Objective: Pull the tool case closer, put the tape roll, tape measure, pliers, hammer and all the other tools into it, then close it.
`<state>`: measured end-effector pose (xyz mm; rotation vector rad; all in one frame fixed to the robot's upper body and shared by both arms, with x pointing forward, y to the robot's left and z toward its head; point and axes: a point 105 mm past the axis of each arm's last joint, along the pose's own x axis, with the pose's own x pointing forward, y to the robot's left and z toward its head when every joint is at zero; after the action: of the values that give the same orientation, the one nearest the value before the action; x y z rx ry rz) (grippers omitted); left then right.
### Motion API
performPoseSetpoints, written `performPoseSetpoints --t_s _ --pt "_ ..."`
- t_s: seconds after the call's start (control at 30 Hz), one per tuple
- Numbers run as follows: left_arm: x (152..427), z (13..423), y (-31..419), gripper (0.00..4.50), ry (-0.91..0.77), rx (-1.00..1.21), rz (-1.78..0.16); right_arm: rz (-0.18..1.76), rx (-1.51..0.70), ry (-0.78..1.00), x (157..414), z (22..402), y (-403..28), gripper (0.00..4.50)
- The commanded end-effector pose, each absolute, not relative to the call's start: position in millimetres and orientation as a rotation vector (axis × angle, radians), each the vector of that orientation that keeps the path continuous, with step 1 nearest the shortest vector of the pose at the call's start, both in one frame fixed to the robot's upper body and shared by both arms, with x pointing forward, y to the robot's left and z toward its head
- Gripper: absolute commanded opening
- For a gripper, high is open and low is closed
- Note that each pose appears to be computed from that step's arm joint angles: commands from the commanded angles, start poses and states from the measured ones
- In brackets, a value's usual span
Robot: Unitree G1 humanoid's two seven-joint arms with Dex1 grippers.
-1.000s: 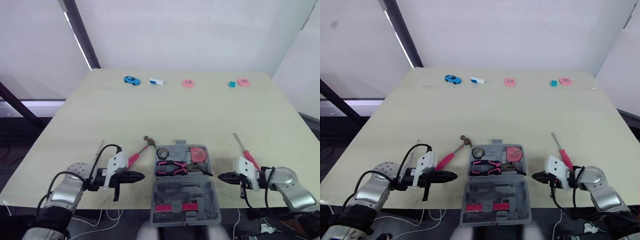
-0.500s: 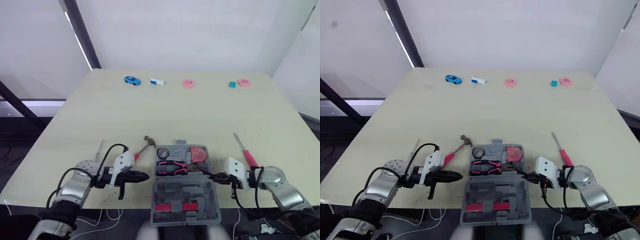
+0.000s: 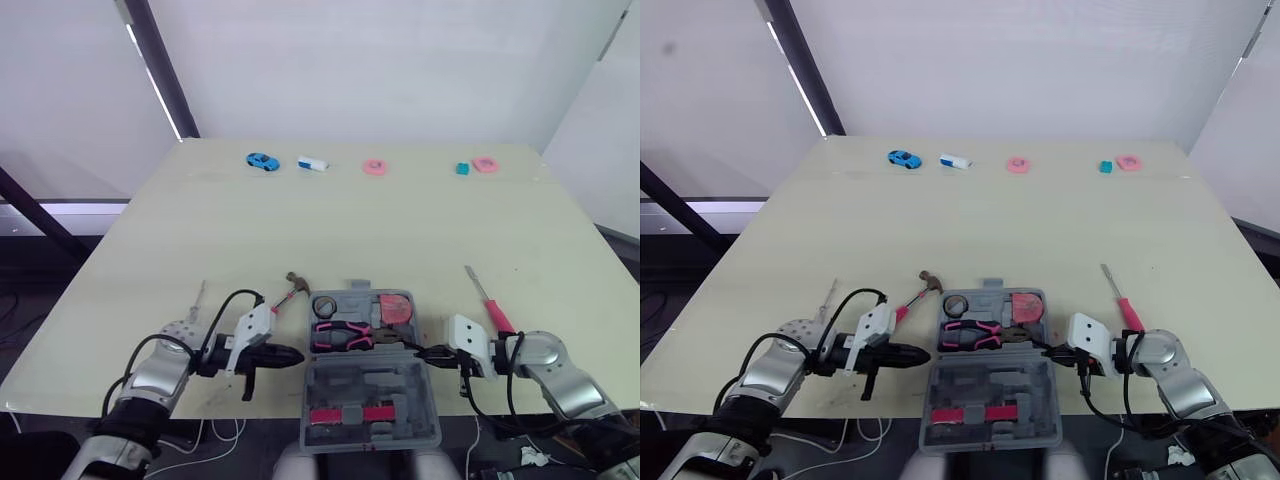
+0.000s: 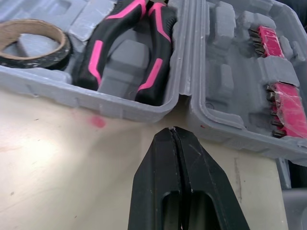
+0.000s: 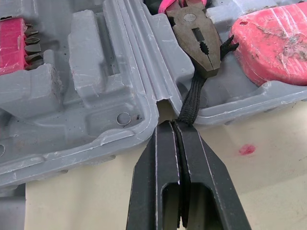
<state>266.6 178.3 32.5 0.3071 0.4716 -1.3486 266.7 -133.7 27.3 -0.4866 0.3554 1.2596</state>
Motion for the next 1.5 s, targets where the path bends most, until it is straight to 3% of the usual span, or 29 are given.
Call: performPoseSetpoints --t_s 0.03,0.77,1.5 --pt "266.9 33.4 174.9 0.02 0.467 0.318 -1.37 1.273 -0.494 0.321 267.6 33.1 -127.8 0.0" --pt "272.6 28.1 158.9 0.02 0.439 0.308 -1.386 1.273 -0.497 0.326 269.7 29.7 -126.3 0.0" --pt "316.0 38.7 149.9 0.02 0.369 0.365 -1.273 1.145 -0.501 0.221 306.1 40.9 -126.4 0.0"
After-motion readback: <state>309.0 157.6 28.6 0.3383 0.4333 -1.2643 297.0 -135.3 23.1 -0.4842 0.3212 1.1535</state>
